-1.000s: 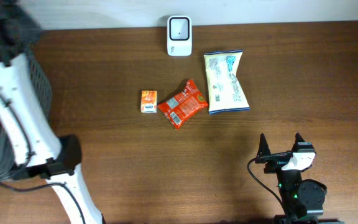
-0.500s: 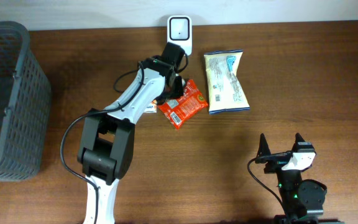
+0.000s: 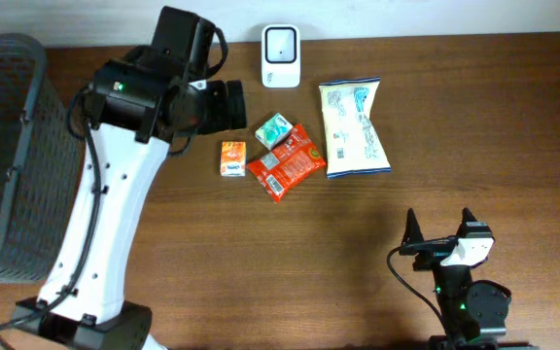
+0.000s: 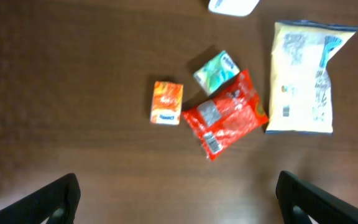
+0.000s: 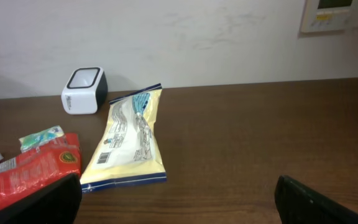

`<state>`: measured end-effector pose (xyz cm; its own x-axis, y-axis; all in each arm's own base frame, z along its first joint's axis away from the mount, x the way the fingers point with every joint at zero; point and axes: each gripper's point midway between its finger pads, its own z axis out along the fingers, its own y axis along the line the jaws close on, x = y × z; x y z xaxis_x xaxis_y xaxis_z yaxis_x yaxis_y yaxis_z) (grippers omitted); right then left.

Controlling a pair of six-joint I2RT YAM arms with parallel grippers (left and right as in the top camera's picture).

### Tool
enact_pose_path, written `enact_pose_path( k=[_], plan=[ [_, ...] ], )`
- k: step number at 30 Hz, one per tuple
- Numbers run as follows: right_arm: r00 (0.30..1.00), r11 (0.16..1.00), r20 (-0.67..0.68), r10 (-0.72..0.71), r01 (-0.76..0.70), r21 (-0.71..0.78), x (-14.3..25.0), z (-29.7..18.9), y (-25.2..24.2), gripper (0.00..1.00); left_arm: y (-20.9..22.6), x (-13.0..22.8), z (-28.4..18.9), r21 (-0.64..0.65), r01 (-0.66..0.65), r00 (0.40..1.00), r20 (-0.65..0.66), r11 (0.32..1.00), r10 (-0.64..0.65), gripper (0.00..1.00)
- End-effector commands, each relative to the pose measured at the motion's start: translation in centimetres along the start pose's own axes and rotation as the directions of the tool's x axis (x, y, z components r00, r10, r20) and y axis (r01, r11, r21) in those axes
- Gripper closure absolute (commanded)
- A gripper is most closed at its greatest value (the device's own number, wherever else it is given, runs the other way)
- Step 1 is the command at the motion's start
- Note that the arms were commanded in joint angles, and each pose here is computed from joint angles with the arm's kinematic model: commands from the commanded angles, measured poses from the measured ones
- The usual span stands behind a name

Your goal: Scan the item barcode

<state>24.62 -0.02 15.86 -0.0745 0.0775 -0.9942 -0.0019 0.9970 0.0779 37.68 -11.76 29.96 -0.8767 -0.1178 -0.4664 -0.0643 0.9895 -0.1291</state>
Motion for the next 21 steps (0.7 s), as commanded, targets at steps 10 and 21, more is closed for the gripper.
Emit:
enact_pose_path(
  k=[10,21],
  plan=[
    [1.0,1.0,-0.004,0.007,-0.007,0.001,0.3,0.0,-0.1,0.02,7.5,10.8,-4.3,-0.149,0.01,0.973,-0.225,0.989,-0.043,0.01],
    [1.0,1.0,-0.004,0.007,-0.007,0.001,0.3,0.0,-0.1,0.02,10.3,15.6,5.3,-0.182,0.273,0.96,-0.019,0.945,-0.281,0.01]
  ],
)
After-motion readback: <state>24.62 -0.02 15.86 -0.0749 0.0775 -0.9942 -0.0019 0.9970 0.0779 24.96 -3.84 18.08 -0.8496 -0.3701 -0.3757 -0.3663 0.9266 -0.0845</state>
